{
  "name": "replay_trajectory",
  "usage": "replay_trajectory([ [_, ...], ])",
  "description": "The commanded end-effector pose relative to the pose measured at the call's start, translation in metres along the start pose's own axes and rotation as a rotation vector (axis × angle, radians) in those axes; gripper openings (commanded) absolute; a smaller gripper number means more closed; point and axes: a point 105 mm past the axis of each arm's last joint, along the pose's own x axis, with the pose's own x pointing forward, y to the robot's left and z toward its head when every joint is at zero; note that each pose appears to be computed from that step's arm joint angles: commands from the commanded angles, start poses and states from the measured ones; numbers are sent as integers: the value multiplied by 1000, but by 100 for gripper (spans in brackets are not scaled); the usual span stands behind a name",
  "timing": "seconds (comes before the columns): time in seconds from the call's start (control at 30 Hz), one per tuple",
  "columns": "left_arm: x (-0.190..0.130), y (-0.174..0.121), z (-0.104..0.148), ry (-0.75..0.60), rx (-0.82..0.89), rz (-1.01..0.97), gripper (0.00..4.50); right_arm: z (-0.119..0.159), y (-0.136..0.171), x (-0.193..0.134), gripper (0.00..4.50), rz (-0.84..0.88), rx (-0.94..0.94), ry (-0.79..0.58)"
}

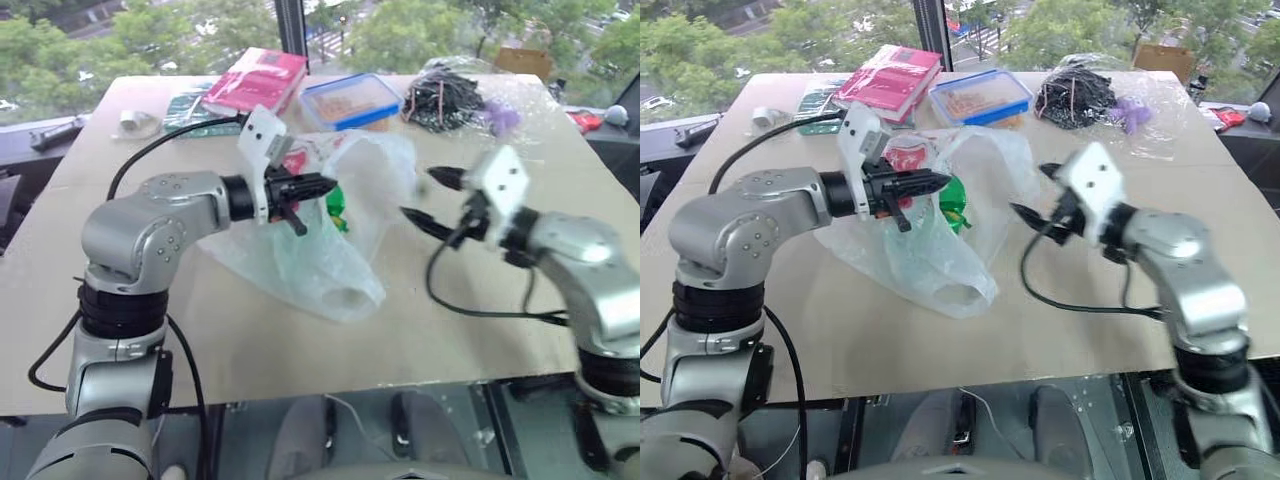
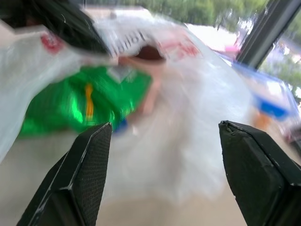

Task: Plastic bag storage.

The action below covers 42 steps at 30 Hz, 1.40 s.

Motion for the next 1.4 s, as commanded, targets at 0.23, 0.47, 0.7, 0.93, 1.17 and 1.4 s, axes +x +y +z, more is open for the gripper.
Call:
replay_trajectory([
  [0.23, 2, -9, 20, -60, 46, -20, 0, -128, -80, -68, 365, -88, -81, 539],
  [0.47, -3, -8, 20, -57, 47, 10, 0, -161, -108, -59, 365, -124, 28, 546],
  [0.7, -7, -8, 20, -58, 51, 30, 0, -170, -105, -43, 365, -74, 38, 526],
  [0.93, -6, -8, 21, -62, 56, 32, 0, -173, -86, -30, 224, 24, 63, 508],
  [1.17, -5, -6, 22, -66, 59, 33, 0, -160, -82, -33, 2, 34, 55, 469],
  [1.4, -4, -6, 22, -71, 46, 23, 0, -103, -58, -30, 2, 67, 26, 303],
])
